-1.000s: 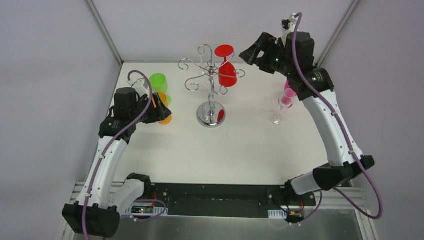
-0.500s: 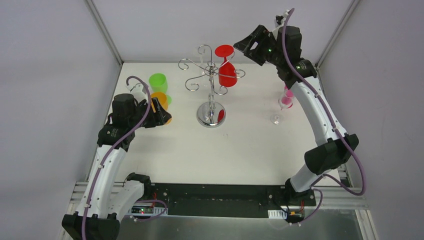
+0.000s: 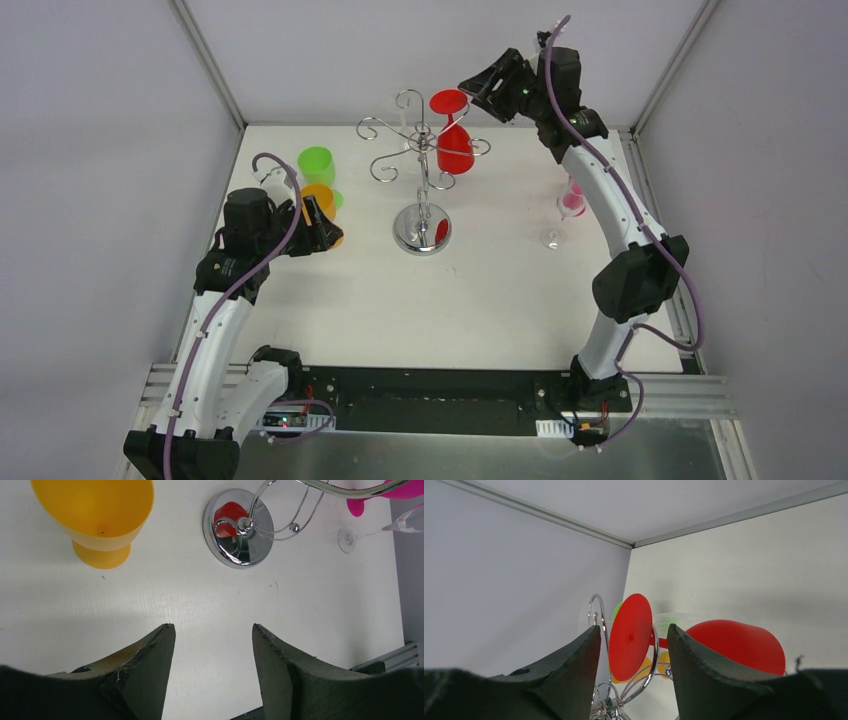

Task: Take the wine glass off the wine glass rack
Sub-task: Pick up the wine glass from the wine rack.

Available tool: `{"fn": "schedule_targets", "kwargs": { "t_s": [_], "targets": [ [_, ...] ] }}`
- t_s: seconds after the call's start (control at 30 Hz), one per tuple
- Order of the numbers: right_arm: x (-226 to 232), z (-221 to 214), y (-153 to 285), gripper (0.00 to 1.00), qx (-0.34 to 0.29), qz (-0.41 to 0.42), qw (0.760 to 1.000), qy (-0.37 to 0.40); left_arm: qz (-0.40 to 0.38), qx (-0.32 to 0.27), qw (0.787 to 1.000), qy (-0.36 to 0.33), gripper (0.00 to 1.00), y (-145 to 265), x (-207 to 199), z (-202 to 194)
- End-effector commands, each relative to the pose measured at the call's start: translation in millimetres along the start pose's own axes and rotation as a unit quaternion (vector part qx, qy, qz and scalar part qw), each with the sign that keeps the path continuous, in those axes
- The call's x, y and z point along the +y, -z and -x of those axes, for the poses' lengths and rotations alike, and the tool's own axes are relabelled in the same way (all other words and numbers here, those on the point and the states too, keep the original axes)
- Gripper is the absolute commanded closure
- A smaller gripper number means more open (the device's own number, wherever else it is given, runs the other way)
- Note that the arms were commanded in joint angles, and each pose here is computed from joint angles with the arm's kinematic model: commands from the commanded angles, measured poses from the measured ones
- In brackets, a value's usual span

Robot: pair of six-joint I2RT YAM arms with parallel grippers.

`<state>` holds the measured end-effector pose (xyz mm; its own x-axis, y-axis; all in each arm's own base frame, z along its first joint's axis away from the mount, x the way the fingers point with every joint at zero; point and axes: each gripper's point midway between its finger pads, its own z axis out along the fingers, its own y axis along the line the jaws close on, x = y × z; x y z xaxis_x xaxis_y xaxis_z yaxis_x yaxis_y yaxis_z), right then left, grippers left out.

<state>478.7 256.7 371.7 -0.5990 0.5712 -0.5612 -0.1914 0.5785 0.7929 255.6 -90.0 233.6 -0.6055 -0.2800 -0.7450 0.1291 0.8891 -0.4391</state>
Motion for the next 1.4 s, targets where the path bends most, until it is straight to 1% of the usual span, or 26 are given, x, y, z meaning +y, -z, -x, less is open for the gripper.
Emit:
{"fn": "schedule_targets", "kwargs": {
  "t_s": [0.0, 0.3, 0.6, 0.83, 0.9, 1.17, 1.37],
  "targets": [
    [46, 27, 8, 0.47, -0.029, 0.069, 0.997, 0.0, -0.007, -0.022, 1.0, -0.014, 0.4, 2, -2, 10],
    [39, 20, 1, 0.51, -0.013, 0.069, 0.997, -0.012, -0.007, -0.023, 1.0, -0.015, 0.4, 2, -1, 10],
    [39, 28, 6, 0.51, -0.042, 0.068, 0.997, -0.007, -0.007, -0.024, 1.0, -0.016, 0.4, 3, -1, 10],
    [22, 34, 5, 0.51, -0.071, 0.034, 0.997, -0.014, -0.006, -0.023, 1.0, -0.015, 0.4, 2, -1, 9],
    [23, 35, 6, 0.51, -0.074, 0.036, 0.997, -0.015, -0.006, -0.022, 1.0, -0.015, 0.4, 2, -1, 10],
    [28, 32, 3, 0.51, -0.059, 0.051, 0.997, -0.024, -0.005, -0.022, 1.0, -0.016, 0.4, 2, 0, 10],
    [33, 23, 0, 0.52, -0.032, 0.069, 0.997, -0.03, -0.004, -0.022, 1.0, -0.015, 0.4, 1, 0, 10]
  ]
}}
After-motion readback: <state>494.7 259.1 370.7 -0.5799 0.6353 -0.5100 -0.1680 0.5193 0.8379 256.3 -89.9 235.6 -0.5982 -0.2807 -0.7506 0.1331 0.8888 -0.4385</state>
